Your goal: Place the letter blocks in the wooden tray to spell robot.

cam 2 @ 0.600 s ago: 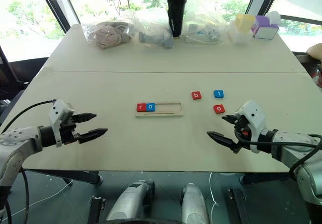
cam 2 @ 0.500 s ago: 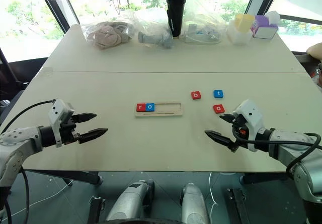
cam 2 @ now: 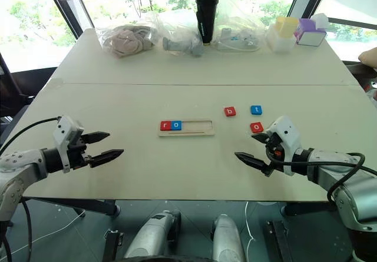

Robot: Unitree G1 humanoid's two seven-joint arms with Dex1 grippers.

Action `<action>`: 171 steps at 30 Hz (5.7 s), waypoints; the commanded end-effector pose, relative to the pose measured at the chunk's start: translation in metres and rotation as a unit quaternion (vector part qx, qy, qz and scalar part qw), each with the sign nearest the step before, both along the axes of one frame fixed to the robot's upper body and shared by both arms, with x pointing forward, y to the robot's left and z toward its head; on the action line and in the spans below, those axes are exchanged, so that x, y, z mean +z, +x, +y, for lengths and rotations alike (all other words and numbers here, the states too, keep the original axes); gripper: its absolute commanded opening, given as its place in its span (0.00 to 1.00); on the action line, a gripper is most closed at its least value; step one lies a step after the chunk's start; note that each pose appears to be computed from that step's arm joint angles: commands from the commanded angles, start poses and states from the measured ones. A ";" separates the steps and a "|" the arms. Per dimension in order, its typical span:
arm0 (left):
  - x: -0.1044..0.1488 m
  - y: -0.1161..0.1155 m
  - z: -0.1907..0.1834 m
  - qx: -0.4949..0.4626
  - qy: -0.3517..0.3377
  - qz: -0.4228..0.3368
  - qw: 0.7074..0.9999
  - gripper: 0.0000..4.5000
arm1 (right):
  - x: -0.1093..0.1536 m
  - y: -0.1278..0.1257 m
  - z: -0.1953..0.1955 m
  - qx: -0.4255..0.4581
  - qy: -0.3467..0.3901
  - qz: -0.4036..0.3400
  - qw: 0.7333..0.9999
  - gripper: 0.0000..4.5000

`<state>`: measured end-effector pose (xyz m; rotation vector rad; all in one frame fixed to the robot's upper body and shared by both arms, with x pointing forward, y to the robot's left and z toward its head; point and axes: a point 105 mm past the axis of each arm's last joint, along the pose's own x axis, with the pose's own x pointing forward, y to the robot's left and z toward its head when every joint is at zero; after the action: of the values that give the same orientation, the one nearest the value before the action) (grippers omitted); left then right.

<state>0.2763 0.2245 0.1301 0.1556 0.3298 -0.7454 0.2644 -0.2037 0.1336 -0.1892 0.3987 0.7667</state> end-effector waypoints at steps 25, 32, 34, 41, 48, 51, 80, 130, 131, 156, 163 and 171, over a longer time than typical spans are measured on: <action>0.001 0.110 -0.104 -0.315 0.110 -0.038 0.942 1.00 | 0.041 -0.030 0.076 0.051 0.016 -0.078 0.996 0.99; -0.015 0.115 -0.120 -0.337 0.155 -0.036 0.928 1.00 | 0.034 -0.032 0.077 0.020 0.023 -0.078 0.997 0.99; -0.023 0.114 -0.121 -0.346 0.177 -0.033 0.921 1.00 | 0.032 -0.032 0.075 0.011 0.024 -0.078 0.997 0.99; -0.039 0.110 -0.123 -0.350 0.189 -0.021 0.917 0.88 | 0.022 -0.033 0.067 -0.007 0.016 -0.075 0.997 1.00; -0.038 0.110 -0.128 -0.344 0.158 -0.010 0.926 0.70 | 0.018 -0.031 0.063 -0.007 0.014 -0.073 0.997 1.00; -0.031 0.109 -0.133 -0.353 0.148 -0.027 0.924 0.70 | 0.015 -0.028 0.058 -0.014 0.012 -0.068 0.997 1.00; -0.023 0.050 -0.108 -0.373 0.150 -0.046 0.914 1.00 | 0.004 -0.006 0.039 -0.041 0.001 -0.044 0.998 1.00; 0.078 0.003 -0.046 -0.147 0.060 -0.094 0.983 1.00 | -0.013 0.151 0.069 -0.225 -0.030 -0.005 0.974 0.26; 0.078 0.004 -0.049 -0.152 0.055 -0.095 0.982 1.00 | -0.006 0.151 0.067 -0.230 -0.025 -0.017 0.973 0.26; 0.061 0.008 -0.100 -0.258 0.026 -0.080 0.962 1.00 | -0.015 0.018 0.057 -0.415 0.120 0.085 0.898 0.26; 0.059 0.010 -0.100 -0.265 0.030 -0.079 0.961 1.00 | -0.025 0.012 0.068 -0.406 0.110 0.104 0.901 0.26; 0.057 0.009 -0.097 -0.258 0.032 -0.074 0.963 1.00 | -0.026 0.011 0.065 -0.387 0.101 0.102 0.911 0.98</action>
<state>0.2870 0.1265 0.1794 0.3362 0.2036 -1.2357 0.2795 -0.1453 0.1057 0.2444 0.5471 -0.0156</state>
